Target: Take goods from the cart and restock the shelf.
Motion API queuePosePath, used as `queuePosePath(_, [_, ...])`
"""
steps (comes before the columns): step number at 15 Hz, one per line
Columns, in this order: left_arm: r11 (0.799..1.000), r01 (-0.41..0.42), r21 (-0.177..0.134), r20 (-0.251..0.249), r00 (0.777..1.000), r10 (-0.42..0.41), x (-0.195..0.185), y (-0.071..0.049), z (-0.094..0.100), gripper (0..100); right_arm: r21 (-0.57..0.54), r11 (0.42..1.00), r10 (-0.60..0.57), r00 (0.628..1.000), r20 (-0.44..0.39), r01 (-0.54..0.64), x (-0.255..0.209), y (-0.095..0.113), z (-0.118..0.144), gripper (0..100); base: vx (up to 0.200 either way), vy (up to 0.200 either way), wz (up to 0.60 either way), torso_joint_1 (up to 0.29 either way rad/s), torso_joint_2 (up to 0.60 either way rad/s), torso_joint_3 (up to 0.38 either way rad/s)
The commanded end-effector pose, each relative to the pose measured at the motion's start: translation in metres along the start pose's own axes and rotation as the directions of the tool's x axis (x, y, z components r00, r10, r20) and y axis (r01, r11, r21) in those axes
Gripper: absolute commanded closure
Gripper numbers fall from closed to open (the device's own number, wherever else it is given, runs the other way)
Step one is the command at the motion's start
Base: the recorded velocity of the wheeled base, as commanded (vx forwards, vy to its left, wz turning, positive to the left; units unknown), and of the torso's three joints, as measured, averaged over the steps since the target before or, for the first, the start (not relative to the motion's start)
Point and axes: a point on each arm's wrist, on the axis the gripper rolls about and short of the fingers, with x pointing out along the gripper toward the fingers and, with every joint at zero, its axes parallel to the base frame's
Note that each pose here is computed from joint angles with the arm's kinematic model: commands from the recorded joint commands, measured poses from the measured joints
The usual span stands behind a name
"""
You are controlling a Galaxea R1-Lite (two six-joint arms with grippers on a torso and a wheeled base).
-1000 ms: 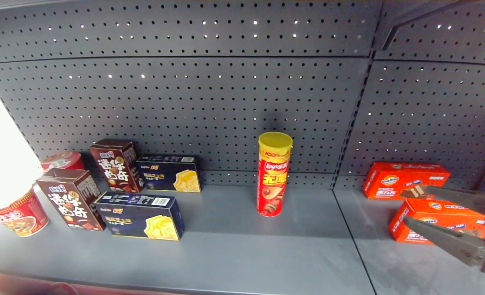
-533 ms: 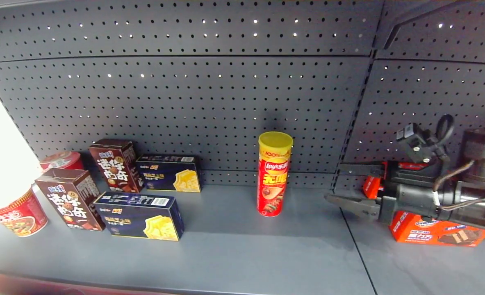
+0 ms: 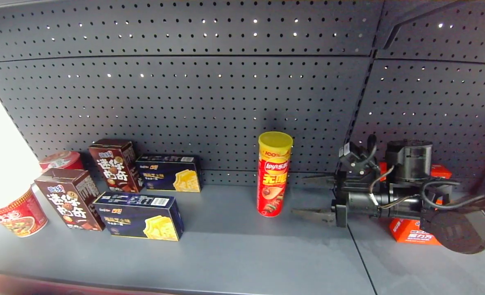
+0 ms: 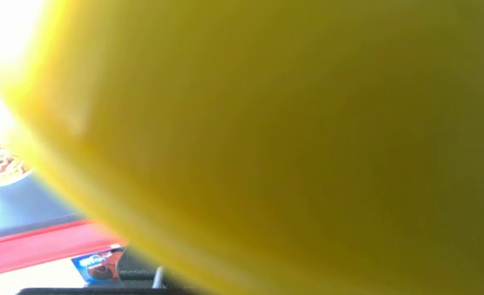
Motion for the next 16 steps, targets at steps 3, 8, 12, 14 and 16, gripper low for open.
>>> queuePosePath(3, [1.000, -0.002, 0.001, 0.002, 1.000, 0.002, 0.000, 0.000, 0.001, 100, 0.011, 1.000, 0.013, 1.000, -0.011, -0.013, 0.023, -0.018, -0.011, 0, 0.000, 0.000, 0.00, 0.000, 0.00, 0.000])
queuePosePath(8, [1.000, -0.005, 0.000, -0.001, 1.000, 0.005, 0.000, 0.000, 0.000, 100, 0.007, 1.000, 0.031, 1.000, 0.002, -0.031, 0.044, -0.038, -0.018, 0, 0.000, 0.000, 0.00, 0.000, 0.00, 0.000])
queuePosePath(12, [1.000, -0.005, -0.002, -0.007, 1.000, 0.005, 0.000, 0.000, -0.003, 100, 0.004, 0.999, 0.040, 0.999, 0.010, -0.040, 0.055, -0.049, -0.022, 0, 0.000, 0.000, 0.00, 0.000, 0.00, 0.000])
queuePosePath(14, [1.000, -0.008, -0.002, -0.010, 1.000, 0.007, 0.001, 0.000, -0.003, 100, 0.001, 0.999, 0.040, 0.999, 0.015, -0.040, 0.062, -0.054, -0.023, 0, 0.000, 0.000, 0.00, 0.000, 0.00, 0.000])
queuePosePath(16, [1.000, -0.007, -0.003, -0.013, 1.000, 0.007, 0.001, 0.000, -0.004, 100, 0.004, 0.999, 0.046, 0.999, 0.015, -0.046, 0.069, -0.057, -0.026, 0, 0.000, 0.000, 0.00, 0.000, 0.00, 0.000])
